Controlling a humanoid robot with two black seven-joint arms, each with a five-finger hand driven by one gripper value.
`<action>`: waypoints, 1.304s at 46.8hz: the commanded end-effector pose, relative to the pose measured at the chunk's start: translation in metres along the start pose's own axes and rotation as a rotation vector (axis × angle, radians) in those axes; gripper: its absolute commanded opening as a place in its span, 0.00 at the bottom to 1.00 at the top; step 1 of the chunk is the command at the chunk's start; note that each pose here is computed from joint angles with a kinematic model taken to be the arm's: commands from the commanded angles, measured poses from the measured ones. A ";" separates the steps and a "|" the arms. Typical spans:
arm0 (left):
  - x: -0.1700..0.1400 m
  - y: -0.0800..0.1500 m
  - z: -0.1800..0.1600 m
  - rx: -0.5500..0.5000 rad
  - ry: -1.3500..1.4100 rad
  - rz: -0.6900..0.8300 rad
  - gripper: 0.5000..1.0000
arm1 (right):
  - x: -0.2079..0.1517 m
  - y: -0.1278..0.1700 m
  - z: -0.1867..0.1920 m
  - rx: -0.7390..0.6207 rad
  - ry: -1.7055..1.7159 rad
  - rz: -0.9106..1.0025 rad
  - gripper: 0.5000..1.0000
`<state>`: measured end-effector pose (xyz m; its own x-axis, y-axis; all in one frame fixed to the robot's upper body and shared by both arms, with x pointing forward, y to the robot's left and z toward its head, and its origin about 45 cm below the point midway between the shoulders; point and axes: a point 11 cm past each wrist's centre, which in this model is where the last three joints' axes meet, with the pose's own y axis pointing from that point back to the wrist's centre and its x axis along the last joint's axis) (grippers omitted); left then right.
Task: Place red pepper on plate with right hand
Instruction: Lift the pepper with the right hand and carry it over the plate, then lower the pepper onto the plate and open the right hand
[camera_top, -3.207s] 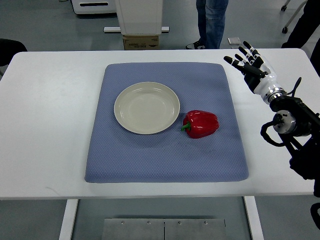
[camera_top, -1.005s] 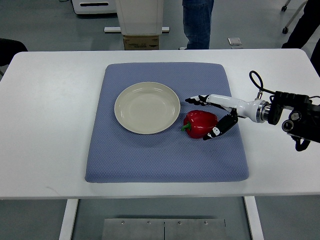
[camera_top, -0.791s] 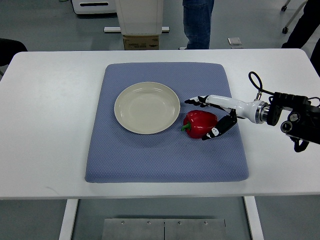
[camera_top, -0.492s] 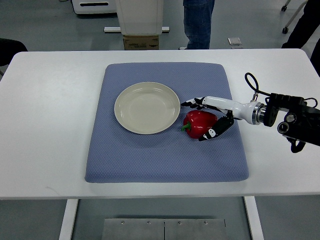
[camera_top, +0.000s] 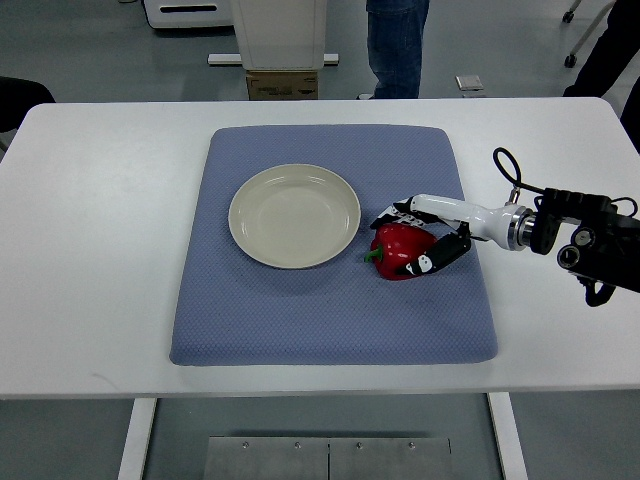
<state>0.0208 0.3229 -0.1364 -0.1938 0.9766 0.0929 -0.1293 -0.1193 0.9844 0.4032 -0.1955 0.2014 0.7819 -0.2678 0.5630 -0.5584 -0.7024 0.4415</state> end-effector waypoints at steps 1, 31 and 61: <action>0.000 0.000 0.000 0.000 0.000 0.000 1.00 | 0.000 0.000 0.001 -0.004 -0.001 0.000 0.00; 0.000 0.000 0.000 0.000 0.000 0.000 1.00 | 0.050 -0.036 -0.077 0.073 -0.001 0.117 0.00; 0.000 0.000 0.000 0.000 0.000 0.000 1.00 | 0.006 -0.122 -0.137 0.024 -0.037 0.060 0.00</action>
<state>0.0208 0.3229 -0.1364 -0.1935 0.9767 0.0930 -0.1292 -0.1194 0.9844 0.4386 -0.0261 0.2477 0.7539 -0.3259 0.5705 -0.5957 -0.7052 0.3844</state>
